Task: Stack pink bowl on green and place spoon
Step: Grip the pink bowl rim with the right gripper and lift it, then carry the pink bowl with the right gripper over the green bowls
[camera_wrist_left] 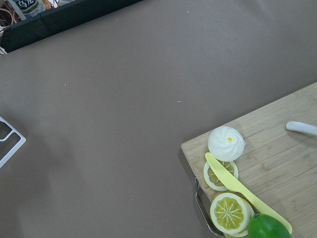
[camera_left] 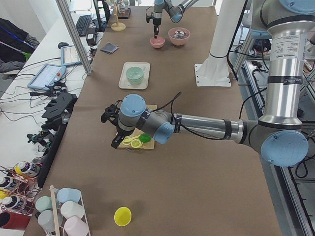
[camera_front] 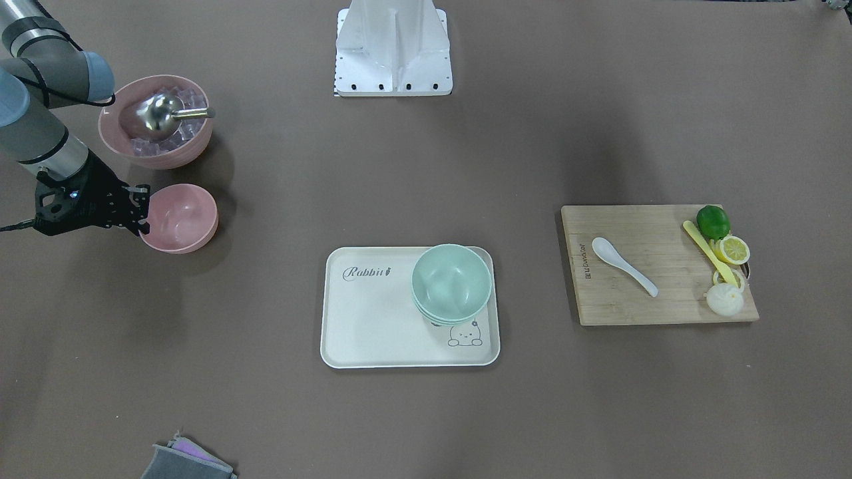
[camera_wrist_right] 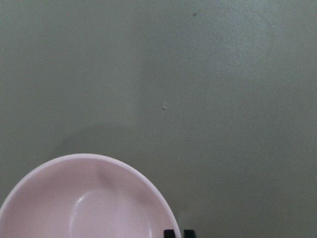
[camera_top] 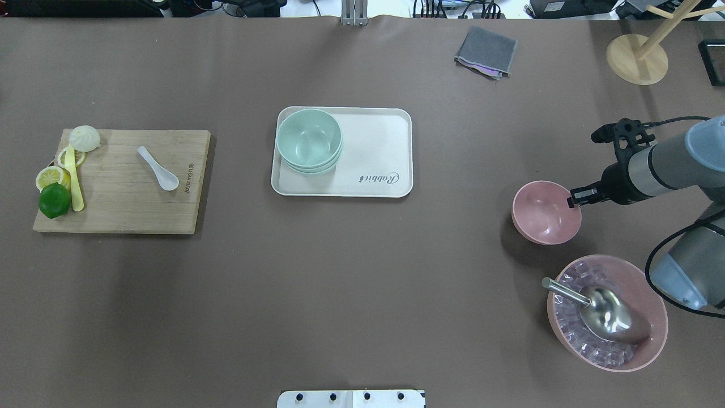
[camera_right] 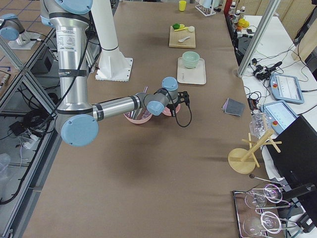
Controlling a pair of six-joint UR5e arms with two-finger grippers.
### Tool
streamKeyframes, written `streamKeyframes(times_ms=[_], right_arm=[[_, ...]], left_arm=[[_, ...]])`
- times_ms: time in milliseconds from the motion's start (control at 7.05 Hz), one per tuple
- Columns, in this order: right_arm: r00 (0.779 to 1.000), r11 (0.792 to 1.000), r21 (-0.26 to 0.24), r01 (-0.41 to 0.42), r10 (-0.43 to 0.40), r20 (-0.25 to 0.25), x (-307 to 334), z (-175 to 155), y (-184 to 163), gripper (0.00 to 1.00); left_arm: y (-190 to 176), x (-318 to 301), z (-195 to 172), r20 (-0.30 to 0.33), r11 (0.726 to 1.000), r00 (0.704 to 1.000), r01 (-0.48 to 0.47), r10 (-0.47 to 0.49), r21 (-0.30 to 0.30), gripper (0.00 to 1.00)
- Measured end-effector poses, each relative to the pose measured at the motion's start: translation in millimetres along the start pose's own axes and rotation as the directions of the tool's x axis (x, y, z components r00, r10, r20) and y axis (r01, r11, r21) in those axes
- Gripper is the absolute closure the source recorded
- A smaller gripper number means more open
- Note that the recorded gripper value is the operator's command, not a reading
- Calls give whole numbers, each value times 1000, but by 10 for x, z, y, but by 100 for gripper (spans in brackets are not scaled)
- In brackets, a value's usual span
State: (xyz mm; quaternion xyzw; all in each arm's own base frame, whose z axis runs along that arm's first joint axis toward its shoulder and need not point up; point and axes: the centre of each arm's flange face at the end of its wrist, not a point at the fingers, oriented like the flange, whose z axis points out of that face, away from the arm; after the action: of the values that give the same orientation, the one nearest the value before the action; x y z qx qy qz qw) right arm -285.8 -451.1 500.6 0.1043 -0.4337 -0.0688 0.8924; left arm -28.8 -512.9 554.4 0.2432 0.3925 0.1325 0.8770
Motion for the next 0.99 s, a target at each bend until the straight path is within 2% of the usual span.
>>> streamKeyframes(times_ms=[426, 568, 709, 851, 993], right_arm=[[1000, 998, 59, 2, -3, 22, -144, -212, -287, 100], [999, 995, 96, -17, 13, 48, -326, -329, -516, 100], [994, 989, 128, -67, 55, 94, -667, -420, -803, 100], [984, 982, 144, -123, 102, 144, -1092, -444, -1099, 100], [974, 974, 149, -172, 145, 173, -1568, -400, -1375, 100]], left_arm=[[-3, 4, -4, 0, 1000, 1000, -1, 1, 1, 2], [-3, 5, -4, 0, 1000, 1000, -1, 1, 1, 2], [-3, 4, -4, 0, 1000, 1000, 0, 0, 1, 2], [-1, 2, -2, 0, 1000, 1000, 2, -2, 0, 2], [-1, 1, -1, 0, 1000, 1000, 6, -6, 0, 2]])
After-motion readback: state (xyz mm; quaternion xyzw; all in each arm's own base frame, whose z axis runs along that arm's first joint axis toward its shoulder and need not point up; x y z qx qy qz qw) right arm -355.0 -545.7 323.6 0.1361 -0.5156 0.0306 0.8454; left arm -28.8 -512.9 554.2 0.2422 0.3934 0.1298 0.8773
